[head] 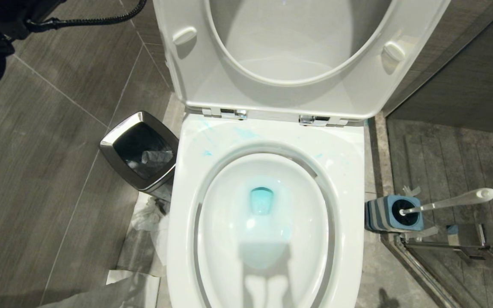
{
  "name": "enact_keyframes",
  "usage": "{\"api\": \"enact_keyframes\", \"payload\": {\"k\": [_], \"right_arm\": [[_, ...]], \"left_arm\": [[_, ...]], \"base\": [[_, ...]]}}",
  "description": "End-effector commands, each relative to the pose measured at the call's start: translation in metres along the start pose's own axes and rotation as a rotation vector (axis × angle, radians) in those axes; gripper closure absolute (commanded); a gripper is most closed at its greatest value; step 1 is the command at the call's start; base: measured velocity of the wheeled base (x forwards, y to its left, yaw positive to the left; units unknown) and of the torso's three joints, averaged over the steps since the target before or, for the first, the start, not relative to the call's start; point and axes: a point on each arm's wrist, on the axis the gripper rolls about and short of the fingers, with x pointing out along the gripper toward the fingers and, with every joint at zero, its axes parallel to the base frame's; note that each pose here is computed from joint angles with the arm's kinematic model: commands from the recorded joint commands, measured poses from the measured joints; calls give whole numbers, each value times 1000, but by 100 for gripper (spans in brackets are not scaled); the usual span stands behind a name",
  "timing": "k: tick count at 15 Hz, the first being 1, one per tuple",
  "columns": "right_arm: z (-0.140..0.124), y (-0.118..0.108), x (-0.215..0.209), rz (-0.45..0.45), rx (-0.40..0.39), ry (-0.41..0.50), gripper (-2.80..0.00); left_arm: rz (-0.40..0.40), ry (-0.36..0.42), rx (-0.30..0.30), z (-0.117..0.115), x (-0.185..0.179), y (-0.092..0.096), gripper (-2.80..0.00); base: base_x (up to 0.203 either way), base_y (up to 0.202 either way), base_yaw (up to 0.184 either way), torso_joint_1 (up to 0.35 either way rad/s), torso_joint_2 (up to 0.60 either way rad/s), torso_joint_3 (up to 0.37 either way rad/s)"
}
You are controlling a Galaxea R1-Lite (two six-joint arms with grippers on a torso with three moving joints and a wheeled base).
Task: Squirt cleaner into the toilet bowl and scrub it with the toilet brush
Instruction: Flush the toilet
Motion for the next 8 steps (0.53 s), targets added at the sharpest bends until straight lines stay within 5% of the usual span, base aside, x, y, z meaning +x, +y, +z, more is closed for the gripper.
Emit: {"api": "enact_keyframes", "payload": {"k": [1,8], "right_arm": [[-3,0,1,1,0,11,0],[-3,0,1,1,0,11,0]], "left_arm": [[-6,17,-3,-8,2,-2,0],[-29,86,11,-54,15,-13,0]], "base": [[0,0,0,0,0,0],[0,0,0,0,0,0]]}}
